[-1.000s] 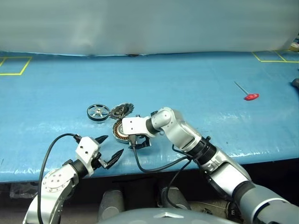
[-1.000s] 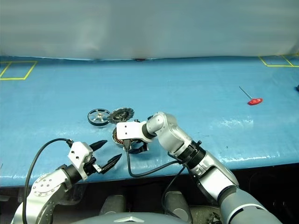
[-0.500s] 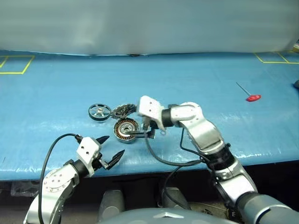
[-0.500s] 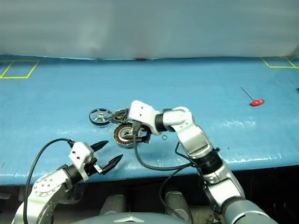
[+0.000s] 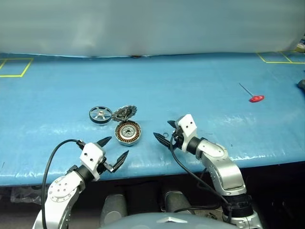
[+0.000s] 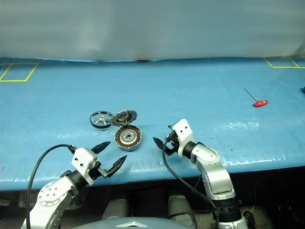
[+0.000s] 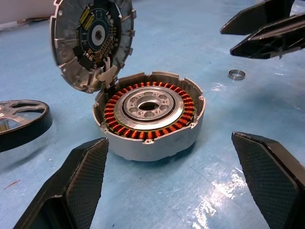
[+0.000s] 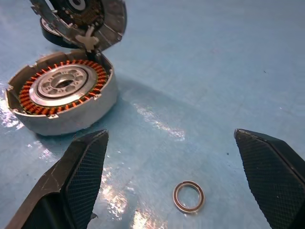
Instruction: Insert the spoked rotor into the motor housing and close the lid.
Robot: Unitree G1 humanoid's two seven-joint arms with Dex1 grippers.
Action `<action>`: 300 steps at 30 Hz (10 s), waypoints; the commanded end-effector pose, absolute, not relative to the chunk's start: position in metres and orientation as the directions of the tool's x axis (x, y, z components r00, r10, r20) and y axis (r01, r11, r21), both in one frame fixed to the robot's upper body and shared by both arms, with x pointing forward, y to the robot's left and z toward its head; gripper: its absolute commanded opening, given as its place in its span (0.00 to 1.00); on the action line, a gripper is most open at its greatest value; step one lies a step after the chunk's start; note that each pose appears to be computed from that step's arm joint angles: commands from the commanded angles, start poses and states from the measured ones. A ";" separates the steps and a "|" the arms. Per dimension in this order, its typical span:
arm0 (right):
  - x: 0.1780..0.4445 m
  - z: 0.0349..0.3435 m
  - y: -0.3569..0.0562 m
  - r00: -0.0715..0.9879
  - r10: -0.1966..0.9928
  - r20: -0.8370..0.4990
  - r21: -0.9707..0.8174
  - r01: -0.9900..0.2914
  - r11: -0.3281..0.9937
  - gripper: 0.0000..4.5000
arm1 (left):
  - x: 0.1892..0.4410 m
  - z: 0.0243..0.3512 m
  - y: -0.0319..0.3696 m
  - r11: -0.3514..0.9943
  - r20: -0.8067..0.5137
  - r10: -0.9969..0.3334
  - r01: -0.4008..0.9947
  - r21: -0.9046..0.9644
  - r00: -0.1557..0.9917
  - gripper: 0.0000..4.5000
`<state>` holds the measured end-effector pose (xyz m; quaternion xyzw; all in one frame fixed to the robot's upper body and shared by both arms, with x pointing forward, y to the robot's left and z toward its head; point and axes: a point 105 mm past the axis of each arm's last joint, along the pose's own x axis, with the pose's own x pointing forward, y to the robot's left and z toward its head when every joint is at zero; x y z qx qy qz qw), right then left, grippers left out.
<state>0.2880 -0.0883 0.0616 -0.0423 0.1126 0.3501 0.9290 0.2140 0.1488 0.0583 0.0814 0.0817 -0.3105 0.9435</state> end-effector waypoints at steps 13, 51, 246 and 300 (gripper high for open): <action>0.291 0.040 -0.087 0.784 0.577 -0.228 -0.058 -0.603 0.796 0.99 | 0.211 0.063 0.139 0.779 -0.187 -0.598 0.620 0.093 0.779 1.00; 0.291 0.095 0.004 0.641 0.757 -0.131 -0.134 -0.768 0.627 0.15 | 0.203 0.061 0.144 0.807 -0.196 -0.562 0.585 0.082 0.803 1.00; 0.257 0.101 -0.006 0.487 0.858 -0.163 -0.001 -0.870 0.494 0.00 | 0.342 0.152 0.253 0.562 -0.723 -0.549 0.825 0.051 0.419 1.00; 0.256 0.091 -0.011 0.600 0.788 -0.139 0.042 -0.791 0.610 0.00 | 0.401 0.140 0.214 0.255 -0.859 -0.375 0.930 0.265 0.348 0.87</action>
